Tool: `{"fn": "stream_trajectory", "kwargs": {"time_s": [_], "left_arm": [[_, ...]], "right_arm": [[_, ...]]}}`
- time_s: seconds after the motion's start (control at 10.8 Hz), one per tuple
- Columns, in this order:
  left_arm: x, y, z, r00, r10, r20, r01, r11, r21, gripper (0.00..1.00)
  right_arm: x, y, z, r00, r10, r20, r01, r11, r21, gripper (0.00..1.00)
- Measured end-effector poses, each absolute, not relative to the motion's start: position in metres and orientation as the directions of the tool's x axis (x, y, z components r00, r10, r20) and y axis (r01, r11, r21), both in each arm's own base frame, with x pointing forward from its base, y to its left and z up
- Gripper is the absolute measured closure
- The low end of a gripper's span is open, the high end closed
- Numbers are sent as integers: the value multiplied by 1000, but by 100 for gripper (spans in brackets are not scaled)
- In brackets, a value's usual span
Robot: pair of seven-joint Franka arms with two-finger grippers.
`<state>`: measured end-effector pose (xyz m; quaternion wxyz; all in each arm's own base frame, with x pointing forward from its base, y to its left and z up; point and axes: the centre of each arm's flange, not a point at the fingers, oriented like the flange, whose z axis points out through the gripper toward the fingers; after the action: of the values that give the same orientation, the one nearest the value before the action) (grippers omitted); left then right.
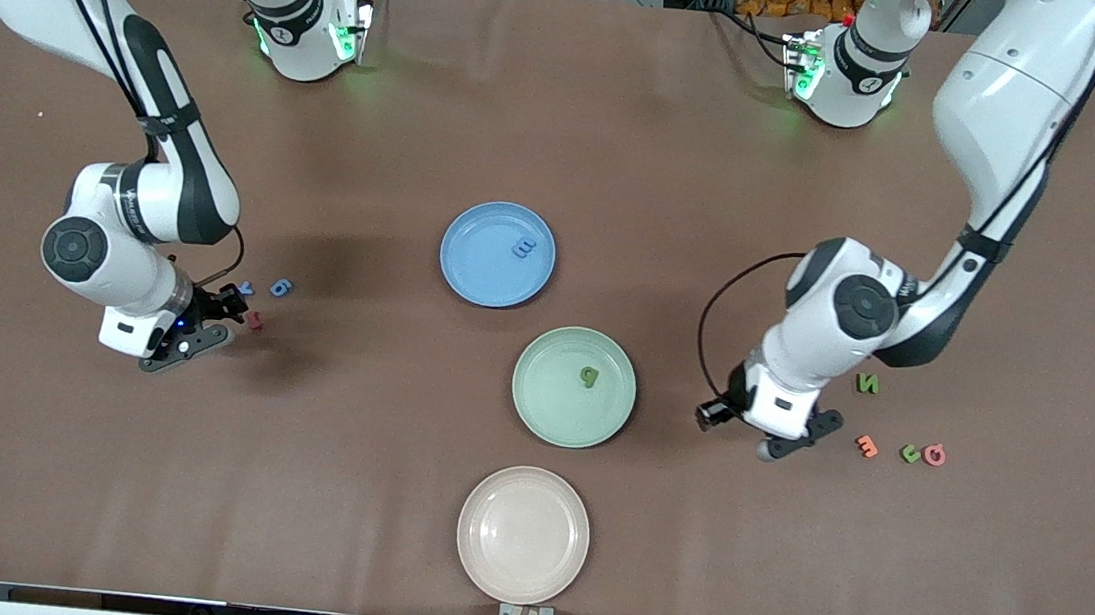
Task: Sort letters by color into matching plates
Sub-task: 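Place the green B on the green plate with the left gripper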
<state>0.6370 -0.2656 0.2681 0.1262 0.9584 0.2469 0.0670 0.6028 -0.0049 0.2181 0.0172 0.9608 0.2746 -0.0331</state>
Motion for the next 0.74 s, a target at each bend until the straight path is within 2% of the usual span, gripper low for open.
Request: {"fn": "stream_trajectory", "kwargs": {"time_s": [0.65, 0.74], "left_arm": [[580, -408, 285, 921, 384, 59, 347, -880, 324, 64], [575, -421, 288, 921, 385, 63, 345, -879, 329, 60]], "right_arm": [[599, -28, 190, 813, 580, -45, 582, -813, 34, 32], [596, -31, 186, 805, 592, -47, 593, -804, 37, 32]]}}
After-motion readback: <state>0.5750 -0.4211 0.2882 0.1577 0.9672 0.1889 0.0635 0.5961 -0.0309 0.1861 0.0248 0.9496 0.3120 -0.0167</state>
